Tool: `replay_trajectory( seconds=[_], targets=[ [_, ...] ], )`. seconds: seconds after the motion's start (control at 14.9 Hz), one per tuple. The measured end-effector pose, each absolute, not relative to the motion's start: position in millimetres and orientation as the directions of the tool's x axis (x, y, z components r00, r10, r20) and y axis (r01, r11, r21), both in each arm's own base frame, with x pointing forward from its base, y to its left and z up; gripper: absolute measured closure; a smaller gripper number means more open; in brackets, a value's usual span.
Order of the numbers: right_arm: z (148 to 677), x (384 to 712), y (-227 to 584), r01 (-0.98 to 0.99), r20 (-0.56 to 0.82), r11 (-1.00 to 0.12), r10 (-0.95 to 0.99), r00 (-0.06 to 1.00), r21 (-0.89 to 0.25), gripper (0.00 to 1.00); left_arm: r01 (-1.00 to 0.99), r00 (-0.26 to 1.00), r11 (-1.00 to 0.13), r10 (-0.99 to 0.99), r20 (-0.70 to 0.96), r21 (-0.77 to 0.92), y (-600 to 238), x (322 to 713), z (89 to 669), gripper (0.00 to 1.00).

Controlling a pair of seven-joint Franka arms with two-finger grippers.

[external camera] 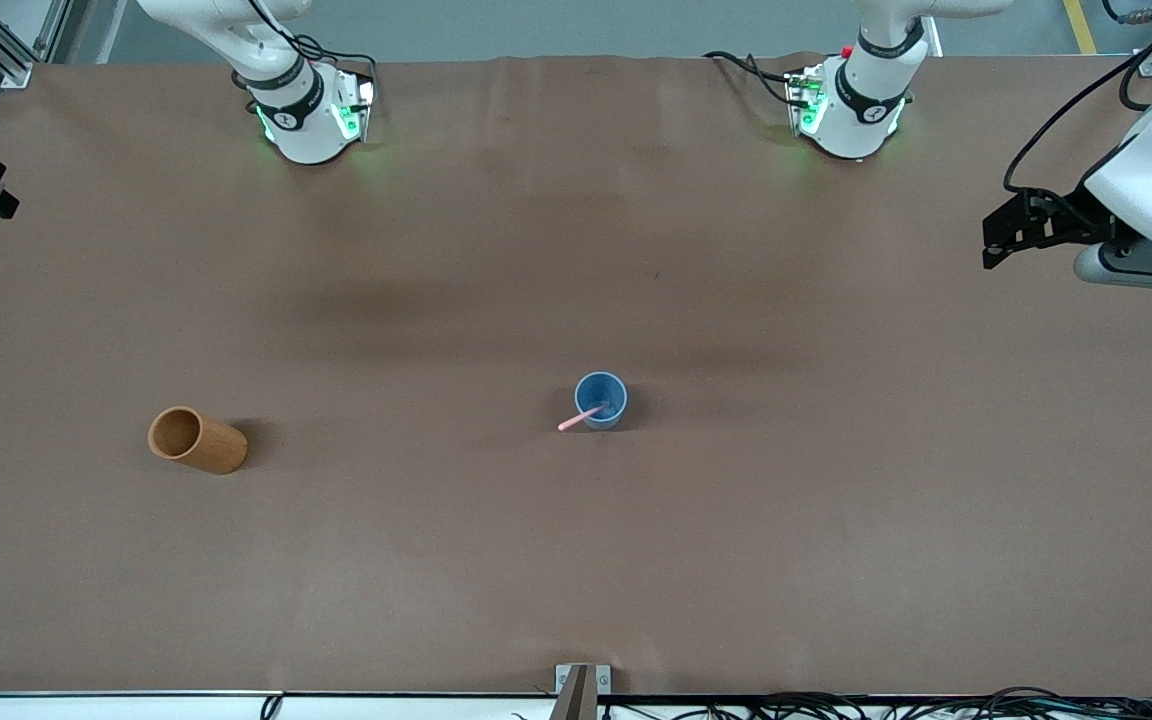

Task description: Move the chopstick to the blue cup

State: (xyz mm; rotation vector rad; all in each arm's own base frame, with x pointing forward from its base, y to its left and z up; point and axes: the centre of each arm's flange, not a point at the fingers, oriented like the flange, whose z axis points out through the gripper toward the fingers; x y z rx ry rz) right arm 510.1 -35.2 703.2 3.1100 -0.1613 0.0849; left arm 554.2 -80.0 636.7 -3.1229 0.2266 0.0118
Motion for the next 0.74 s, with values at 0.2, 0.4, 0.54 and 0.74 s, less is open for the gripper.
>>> replay_trajectory(
  seconds=[0.2,0.4,0.54,0.74],
  targets=[
    [701.3,510.1,-33.5,-0.081,0.045,-0.996,-0.079,0.996,0.025,0.0,-0.144,0.989,-0.989,-0.144,-0.008,-0.01,-80.0,554.2,636.7,0.0],
    [699.8,508.8,-36.7,-0.071,0.031,-0.997,-0.07,0.997,0.026,0.0,-0.144,0.989,-0.989,-0.144,-0.008,-0.01,-80.0,554.2,636.7,0.0],
    [698.9,508.9,-39.8,-0.073,0.028,-0.997,-0.072,0.997,0.026,0.0,-0.144,0.989,-0.989,-0.144,-0.008,-0.01,-80.0,554.2,636.7,0.0],
    [697.8,509.5,-40.7,-0.072,0.025,-0.997,-0.071,0.997,0.027,0.0,-0.145,0.989,-0.989,-0.145,-0.008,-0.01,-80.4,554.1,636.7,0.0]
  ],
)
